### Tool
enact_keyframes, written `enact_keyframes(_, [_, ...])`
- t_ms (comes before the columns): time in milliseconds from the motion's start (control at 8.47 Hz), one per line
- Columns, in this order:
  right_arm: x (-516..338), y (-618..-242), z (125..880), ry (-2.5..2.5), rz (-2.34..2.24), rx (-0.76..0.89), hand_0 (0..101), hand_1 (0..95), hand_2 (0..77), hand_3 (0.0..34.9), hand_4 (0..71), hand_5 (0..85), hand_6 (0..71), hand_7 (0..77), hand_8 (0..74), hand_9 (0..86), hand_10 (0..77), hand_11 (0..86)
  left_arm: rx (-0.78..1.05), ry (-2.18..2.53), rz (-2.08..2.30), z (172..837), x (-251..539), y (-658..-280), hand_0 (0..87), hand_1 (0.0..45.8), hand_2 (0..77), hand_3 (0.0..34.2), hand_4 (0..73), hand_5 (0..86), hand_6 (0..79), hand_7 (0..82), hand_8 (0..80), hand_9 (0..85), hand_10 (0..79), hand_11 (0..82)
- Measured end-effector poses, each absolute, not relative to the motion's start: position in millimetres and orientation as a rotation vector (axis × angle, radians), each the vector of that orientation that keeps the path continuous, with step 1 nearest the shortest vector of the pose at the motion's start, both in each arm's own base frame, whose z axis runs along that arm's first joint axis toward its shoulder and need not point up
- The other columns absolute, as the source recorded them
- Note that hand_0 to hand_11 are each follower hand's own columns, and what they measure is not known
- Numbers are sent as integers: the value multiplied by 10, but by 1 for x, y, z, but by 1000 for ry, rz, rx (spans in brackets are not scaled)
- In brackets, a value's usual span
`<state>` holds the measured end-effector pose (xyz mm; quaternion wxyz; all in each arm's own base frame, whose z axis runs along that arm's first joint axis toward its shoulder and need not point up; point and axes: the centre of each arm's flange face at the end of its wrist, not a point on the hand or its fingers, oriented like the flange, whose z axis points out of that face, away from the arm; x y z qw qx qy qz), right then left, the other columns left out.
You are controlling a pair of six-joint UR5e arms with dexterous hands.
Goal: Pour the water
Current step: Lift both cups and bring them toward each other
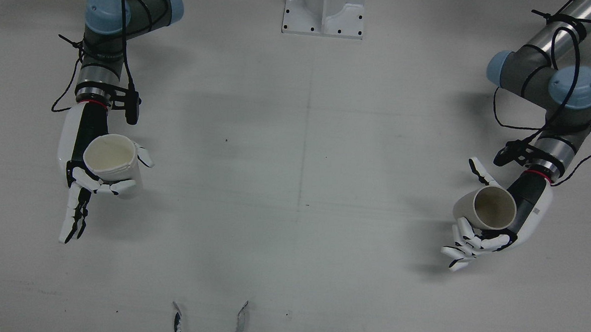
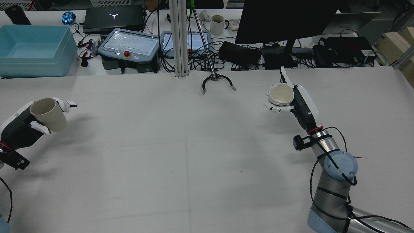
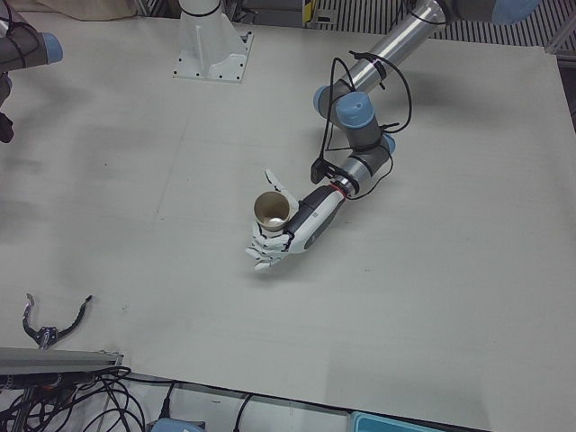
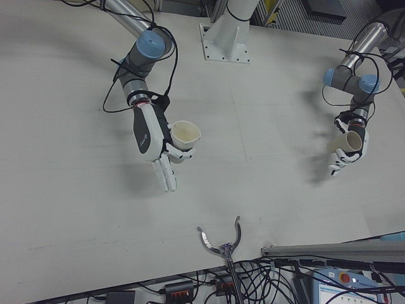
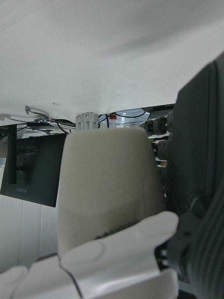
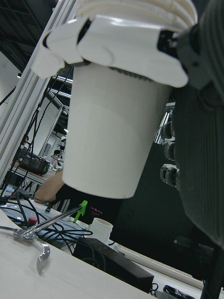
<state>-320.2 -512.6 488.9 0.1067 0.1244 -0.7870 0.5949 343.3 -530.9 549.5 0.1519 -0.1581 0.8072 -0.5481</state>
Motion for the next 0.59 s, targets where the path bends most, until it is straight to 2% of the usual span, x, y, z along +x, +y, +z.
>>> enact_keyframes(472, [-293,-502,396,-2445,1644,475,540,218,240,0,480,393,22,44,5,5,27,65,-493,2333,-1415,471,420,-505,536,27,22,0,431,491,355,496,202,311,82,125])
enact_keyframes(590, [-289,-500,384,-2458,1629,495,549,202,235,0,513,387,22,49,5,5,44,82,-514,2328,-1377,451,445,-494,528,22,22,0,431,491,360,496,207,300,87,125])
